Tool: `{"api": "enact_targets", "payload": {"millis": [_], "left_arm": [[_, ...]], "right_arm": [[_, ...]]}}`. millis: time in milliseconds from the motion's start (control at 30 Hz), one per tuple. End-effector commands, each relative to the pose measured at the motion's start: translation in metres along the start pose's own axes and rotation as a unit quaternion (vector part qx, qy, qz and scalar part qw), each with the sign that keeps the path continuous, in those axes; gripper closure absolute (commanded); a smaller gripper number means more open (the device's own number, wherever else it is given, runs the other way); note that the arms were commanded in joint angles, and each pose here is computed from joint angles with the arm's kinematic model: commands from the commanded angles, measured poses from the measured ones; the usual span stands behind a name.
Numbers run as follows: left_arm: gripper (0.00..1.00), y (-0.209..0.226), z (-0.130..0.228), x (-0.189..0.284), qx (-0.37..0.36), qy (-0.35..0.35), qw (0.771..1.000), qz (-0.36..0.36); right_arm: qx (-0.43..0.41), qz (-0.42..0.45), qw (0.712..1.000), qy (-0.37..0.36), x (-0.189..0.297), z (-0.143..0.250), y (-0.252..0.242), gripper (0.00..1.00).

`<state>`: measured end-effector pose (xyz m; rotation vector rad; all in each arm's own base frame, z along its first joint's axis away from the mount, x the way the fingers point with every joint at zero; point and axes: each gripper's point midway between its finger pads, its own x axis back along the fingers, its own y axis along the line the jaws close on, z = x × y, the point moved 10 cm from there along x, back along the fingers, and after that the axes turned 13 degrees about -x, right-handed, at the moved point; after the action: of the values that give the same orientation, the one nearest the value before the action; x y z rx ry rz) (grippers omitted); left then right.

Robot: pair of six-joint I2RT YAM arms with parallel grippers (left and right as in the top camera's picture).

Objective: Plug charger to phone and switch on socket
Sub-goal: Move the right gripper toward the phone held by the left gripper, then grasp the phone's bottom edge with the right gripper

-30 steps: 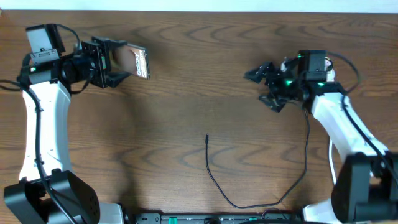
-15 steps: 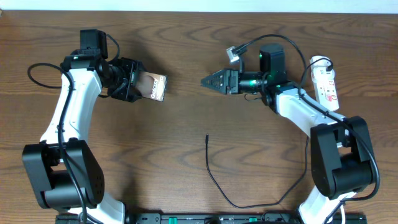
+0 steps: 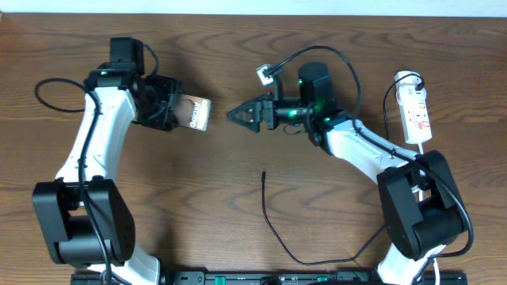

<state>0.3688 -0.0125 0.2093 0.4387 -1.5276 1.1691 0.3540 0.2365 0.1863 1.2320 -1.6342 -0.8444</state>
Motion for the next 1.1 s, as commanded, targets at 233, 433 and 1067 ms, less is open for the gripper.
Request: {"api": "enact_targets", "payload": {"millis": [233,433,1067], "left_arm": [[0.92,-0.02,0.032,-0.006,0.002,0.05,0.998,0.031],[0.93,-0.027,0.043,-0.008,0.007,0.077,0.996,0.047],[0.92,-0.034,0.065,-0.013,0.03,0.105,0.993,0.042]], "right_arm": [[-0.023,0.025,0.999,-0.026,-0.008,-0.001,0.002,0.01],[-0.021,0.031,0.999,-0.029,-0.013,0.001,0.003,0.02],[-0.059,0.098,0.989,-0.098,-0.029,0.003,0.003,0.31]]}}
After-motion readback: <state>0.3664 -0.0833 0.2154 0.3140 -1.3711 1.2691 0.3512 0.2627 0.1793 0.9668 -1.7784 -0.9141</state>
